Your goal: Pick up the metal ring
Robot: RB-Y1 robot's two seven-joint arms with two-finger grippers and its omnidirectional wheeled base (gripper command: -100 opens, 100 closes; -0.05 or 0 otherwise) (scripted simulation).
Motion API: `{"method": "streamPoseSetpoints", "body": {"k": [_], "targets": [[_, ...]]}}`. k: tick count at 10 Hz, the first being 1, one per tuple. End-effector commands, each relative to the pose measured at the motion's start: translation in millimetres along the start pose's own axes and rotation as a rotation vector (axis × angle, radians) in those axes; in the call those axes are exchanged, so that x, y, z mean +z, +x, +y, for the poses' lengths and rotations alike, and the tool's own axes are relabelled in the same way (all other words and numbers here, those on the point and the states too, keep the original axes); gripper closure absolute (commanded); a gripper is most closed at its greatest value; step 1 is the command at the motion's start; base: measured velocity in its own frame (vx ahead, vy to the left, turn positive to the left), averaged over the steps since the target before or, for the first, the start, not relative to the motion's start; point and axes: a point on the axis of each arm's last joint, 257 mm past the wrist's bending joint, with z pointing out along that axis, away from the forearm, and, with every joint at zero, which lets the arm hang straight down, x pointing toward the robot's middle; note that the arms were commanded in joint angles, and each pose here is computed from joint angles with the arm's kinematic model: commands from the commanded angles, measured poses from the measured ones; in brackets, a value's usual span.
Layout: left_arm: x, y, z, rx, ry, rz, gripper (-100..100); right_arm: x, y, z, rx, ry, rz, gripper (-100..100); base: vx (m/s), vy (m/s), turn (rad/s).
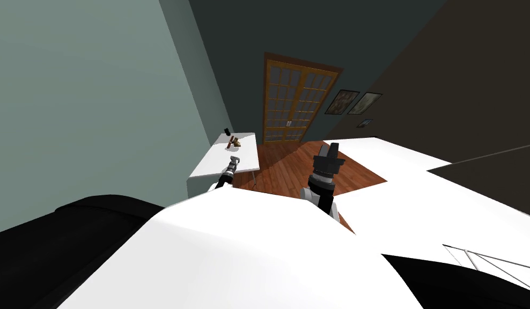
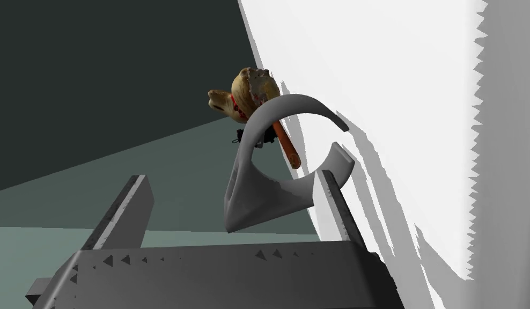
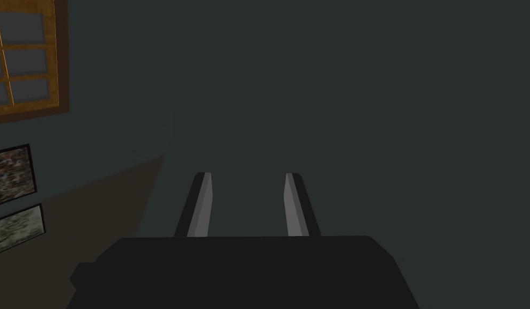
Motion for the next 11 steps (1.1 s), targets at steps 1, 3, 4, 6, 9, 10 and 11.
{"method": "streamPoseSetpoints", "body": {"k": [1,3,4,6,9,10,11], "targets": [[-2.6,-13.5,2.7,0.022,-0.018,-0.024,-100,0.0,0.0,0.0,0.0,0.0,0.0,0,-0.022,-0.22,0.005],[-11.5,-42.3,8.6,0.061,-0.062,-0.072,-100,0.0,0.0,0.0,0.0,0.0,0.0,0,0.011,-0.262,-0.011],[-15.5,-53.2,11.1,0.076,-0.081,-0.09,-100,0.0,0.0,0.0,0.0,0.0,0.0,0,-0.026,-0.239,-0.003],[-25.0,-76.2,16.9,0.106,-0.125,-0.126,-100,0.0,0.0,0.0,0.0,0.0,0.0,0,0.018,-0.2,0.001],[-36.9,-100.4,23.8,0.138,-0.178,-0.161,-100,-0.1,0.0,0.0,0.0,0.0,0.0,0,0.047,-0.167,0.008],[-43.7,-112.6,27.6,0.154,-0.209,-0.178,-100,0.0,-0.1,0.0,0.0,0.0,0.0,0,0.016,-0.104,0.0],[-50.3,-124.7,28.7,0.17,-0.23,-0.195,-100,0.0,-0.1,0.0,0.0,0.0,0.0,0,0.051,-0.137,0.013]]}}
